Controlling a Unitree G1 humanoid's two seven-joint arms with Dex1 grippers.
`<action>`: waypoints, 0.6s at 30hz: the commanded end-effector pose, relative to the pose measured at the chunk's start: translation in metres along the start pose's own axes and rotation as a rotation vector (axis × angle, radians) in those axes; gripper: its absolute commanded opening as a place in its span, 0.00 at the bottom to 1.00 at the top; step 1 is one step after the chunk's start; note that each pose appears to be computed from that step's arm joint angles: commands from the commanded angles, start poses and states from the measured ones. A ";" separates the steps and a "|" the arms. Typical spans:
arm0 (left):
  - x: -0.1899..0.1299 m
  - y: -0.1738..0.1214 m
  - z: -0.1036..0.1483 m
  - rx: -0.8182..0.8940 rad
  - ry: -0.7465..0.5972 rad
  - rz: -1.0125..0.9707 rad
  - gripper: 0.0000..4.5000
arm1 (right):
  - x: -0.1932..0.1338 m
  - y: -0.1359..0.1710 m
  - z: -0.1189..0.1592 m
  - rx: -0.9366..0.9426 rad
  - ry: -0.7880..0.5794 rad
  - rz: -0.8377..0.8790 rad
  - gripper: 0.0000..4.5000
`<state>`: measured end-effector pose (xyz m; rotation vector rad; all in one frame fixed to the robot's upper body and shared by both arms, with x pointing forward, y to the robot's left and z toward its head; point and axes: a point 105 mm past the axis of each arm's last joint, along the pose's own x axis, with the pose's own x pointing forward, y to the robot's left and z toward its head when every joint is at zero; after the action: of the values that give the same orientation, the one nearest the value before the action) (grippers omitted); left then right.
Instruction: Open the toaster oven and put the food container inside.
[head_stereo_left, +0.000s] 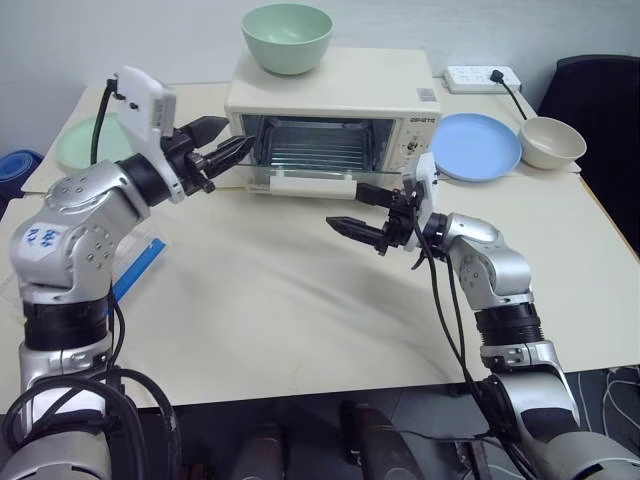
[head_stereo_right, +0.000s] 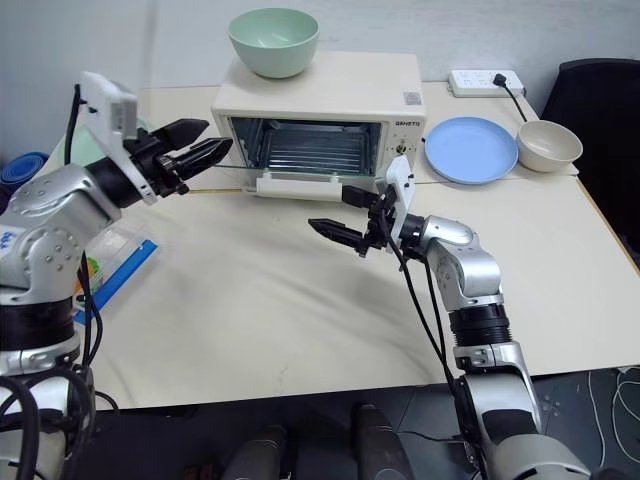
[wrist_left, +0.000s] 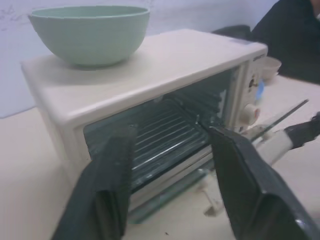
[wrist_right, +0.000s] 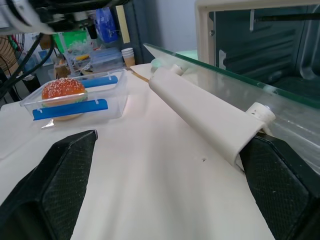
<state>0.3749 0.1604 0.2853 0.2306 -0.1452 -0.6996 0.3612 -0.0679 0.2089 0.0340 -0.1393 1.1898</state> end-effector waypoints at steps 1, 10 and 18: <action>0.013 0.005 -0.001 0.075 0.024 -0.016 0.25 | 0.006 0.010 0.009 -0.037 -0.034 0.036 1.00; 0.032 -0.007 -0.021 0.149 0.135 -0.133 0.01 | -0.010 0.006 -0.004 -0.060 0.002 -0.067 1.00; 0.018 -0.020 -0.035 0.127 0.176 -0.203 0.01 | -0.074 0.009 -0.027 -0.080 0.146 -0.211 1.00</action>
<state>0.3895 0.1397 0.2383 0.4091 0.0320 -0.8576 0.3378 -0.1282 0.1510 -0.0864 0.0213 0.9467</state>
